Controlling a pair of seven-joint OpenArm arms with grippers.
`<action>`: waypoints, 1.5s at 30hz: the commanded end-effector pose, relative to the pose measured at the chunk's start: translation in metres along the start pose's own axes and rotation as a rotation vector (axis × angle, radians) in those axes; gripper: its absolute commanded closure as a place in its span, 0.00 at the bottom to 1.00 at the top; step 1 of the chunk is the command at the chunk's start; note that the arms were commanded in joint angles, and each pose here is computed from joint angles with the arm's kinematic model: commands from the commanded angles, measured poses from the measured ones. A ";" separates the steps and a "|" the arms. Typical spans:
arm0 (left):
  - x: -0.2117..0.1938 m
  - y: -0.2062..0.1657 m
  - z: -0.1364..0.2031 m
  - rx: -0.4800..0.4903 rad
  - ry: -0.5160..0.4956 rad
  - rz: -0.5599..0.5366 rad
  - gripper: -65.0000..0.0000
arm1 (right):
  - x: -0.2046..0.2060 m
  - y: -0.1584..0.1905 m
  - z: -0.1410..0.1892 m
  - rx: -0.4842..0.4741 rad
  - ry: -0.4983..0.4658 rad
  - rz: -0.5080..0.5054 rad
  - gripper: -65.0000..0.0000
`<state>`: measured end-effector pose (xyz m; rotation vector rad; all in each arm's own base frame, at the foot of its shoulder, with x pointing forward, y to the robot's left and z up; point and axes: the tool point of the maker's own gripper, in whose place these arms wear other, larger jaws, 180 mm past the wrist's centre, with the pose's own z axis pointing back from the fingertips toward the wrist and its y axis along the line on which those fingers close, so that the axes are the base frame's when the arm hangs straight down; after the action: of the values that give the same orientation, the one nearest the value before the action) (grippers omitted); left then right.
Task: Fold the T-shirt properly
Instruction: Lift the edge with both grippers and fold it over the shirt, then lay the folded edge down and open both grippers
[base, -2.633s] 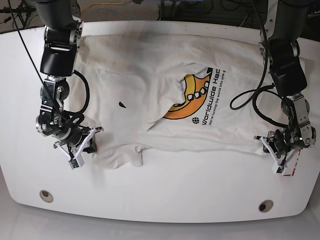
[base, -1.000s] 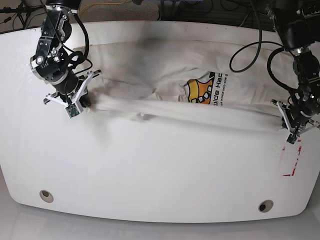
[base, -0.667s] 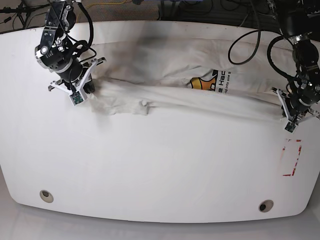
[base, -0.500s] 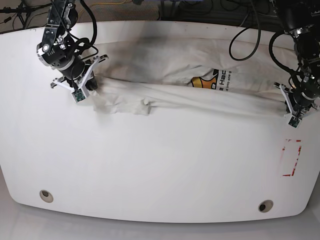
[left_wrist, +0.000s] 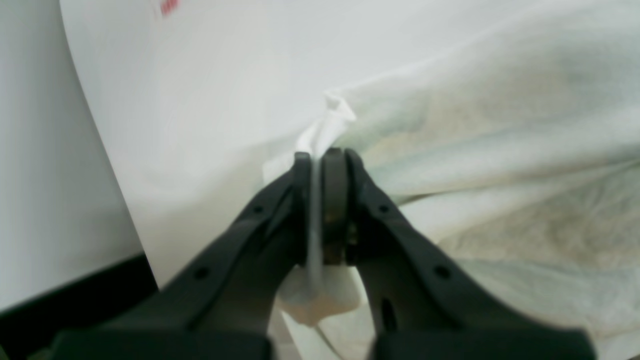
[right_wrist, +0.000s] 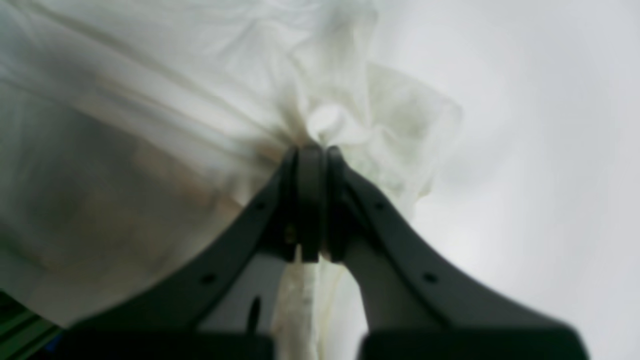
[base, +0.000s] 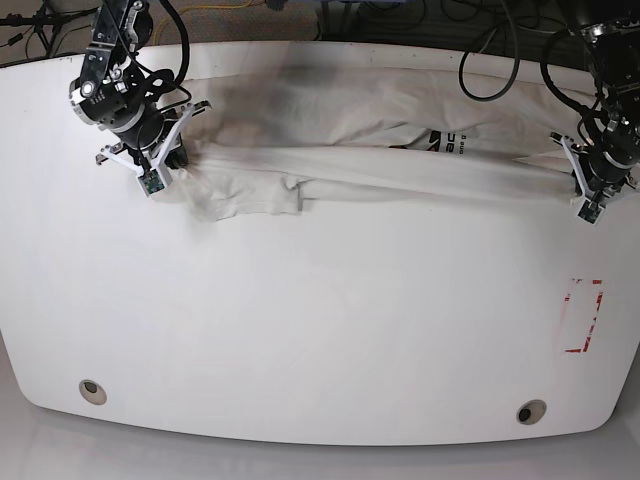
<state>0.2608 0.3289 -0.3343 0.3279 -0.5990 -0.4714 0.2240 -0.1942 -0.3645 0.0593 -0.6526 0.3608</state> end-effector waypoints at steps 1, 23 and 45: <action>-0.007 0.009 0.005 0.034 0.026 -0.020 0.99 | 0.000 -0.008 0.006 -0.033 0.004 0.018 1.00; -0.031 -0.007 0.005 -0.006 0.111 -0.037 0.40 | -0.015 -0.003 0.007 -0.023 0.040 0.004 0.29; 0.028 0.006 0.026 0.029 0.054 0.022 0.40 | 0.011 -0.032 0.014 -0.103 -0.007 -0.014 0.26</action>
<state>0.2610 0.3139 -0.3122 0.3435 -0.5207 -0.4252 0.2347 -0.2147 -0.3534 -0.0030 -0.6767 0.2904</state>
